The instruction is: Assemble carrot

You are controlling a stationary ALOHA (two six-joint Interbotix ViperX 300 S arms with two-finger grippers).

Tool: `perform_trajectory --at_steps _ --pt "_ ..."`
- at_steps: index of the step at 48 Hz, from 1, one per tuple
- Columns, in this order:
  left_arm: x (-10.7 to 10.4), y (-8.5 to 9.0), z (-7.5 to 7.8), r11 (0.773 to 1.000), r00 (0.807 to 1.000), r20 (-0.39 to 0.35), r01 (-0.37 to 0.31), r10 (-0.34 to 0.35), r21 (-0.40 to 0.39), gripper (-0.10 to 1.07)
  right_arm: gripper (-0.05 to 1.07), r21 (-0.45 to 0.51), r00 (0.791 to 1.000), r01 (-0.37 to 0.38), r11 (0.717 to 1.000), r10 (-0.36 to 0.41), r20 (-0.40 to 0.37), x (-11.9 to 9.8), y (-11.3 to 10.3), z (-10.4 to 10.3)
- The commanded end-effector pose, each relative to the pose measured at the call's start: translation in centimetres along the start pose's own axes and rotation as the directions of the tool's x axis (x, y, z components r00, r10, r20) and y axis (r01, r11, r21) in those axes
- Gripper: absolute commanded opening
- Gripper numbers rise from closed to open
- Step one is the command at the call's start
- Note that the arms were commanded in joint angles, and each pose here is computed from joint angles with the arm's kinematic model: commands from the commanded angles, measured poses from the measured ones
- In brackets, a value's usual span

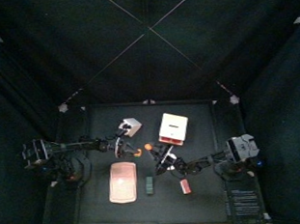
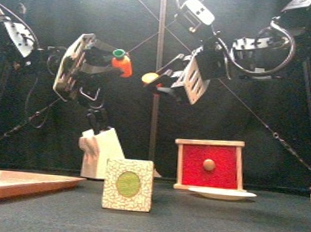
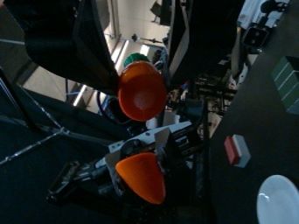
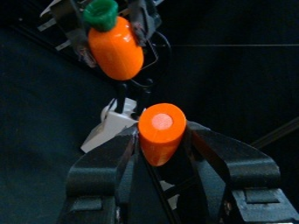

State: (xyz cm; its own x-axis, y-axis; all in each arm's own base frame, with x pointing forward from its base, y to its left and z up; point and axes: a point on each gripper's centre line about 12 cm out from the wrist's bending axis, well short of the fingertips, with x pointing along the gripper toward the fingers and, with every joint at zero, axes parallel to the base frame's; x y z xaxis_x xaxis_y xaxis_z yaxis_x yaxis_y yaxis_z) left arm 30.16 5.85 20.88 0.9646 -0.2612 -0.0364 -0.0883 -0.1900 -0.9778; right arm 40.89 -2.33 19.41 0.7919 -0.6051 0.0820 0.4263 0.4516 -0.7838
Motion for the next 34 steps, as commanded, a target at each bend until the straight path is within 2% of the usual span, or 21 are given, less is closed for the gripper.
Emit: perform_trajectory --at_steps 1,19,28,34 --pt "0.5 -0.2 -0.5 1.0 1.0 -0.022 0.003 -0.003 0.004 0.75 0.73 0.028 1.0 0.019 0.999 -0.019 0.022 0.6 -0.9 1.2" --pt "1.3 0.1 -1.6 1.0 0.998 -0.059 -0.015 0.015 0.007 0.75 0.73 -0.005 0.999 -0.027 1.0 0.028 0.038 1.0 0.5 1.0" --pt "1.5 0.4 -2.1 0.998 0.994 -0.102 -0.046 0.05 0.045 0.75 0.73 -0.025 0.989 -0.132 0.991 0.133 0.069 1.0 1.7 1.5" --pt "1.6 0.5 -2.3 0.996 0.99 -0.123 -0.064 0.07 0.056 0.75 0.73 -0.026 0.983 -0.164 0.986 0.166 0.075 1.2 2.0 1.9"
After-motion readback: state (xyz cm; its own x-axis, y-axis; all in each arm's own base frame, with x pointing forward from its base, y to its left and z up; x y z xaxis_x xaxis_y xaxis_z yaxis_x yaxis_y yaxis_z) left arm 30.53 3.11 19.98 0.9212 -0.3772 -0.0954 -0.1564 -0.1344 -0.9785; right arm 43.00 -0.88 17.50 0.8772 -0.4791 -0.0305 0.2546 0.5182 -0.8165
